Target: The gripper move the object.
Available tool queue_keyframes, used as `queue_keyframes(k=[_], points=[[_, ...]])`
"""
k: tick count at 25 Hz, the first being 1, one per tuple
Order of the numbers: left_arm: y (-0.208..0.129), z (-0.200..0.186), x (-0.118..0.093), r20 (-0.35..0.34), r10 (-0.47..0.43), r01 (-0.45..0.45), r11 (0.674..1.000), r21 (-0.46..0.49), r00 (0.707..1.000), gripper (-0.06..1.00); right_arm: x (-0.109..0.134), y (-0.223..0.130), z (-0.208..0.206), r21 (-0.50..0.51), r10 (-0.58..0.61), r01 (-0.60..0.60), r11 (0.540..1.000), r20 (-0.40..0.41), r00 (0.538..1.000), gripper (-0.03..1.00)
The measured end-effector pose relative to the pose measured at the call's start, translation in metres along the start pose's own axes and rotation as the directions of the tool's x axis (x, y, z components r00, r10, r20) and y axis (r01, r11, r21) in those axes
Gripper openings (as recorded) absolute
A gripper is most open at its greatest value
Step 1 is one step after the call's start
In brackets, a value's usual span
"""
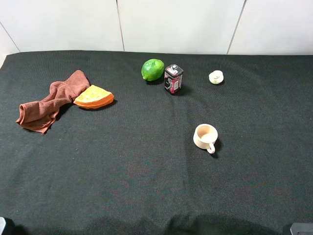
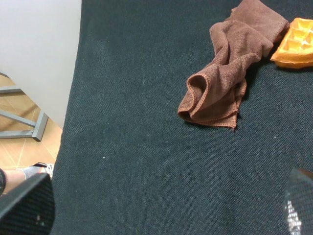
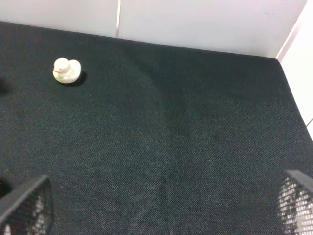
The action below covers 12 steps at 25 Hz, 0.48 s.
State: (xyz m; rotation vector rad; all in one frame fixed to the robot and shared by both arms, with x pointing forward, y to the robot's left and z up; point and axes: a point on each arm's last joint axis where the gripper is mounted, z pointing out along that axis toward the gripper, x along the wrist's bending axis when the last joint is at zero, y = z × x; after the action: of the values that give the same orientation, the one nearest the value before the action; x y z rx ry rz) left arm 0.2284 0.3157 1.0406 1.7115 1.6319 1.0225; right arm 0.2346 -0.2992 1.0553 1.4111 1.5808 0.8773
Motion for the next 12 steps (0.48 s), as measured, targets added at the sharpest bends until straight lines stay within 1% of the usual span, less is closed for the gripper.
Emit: queue_keyframes(k=[12], points=[[0.0000, 0.0000, 0.0000, 0.000, 0.000, 0.000, 1.000, 0.000, 1.000, 0.99, -0.0001, 0.0000, 0.0000, 0.000, 0.000, 0.000, 1.000, 0.002, 1.000, 0.69]])
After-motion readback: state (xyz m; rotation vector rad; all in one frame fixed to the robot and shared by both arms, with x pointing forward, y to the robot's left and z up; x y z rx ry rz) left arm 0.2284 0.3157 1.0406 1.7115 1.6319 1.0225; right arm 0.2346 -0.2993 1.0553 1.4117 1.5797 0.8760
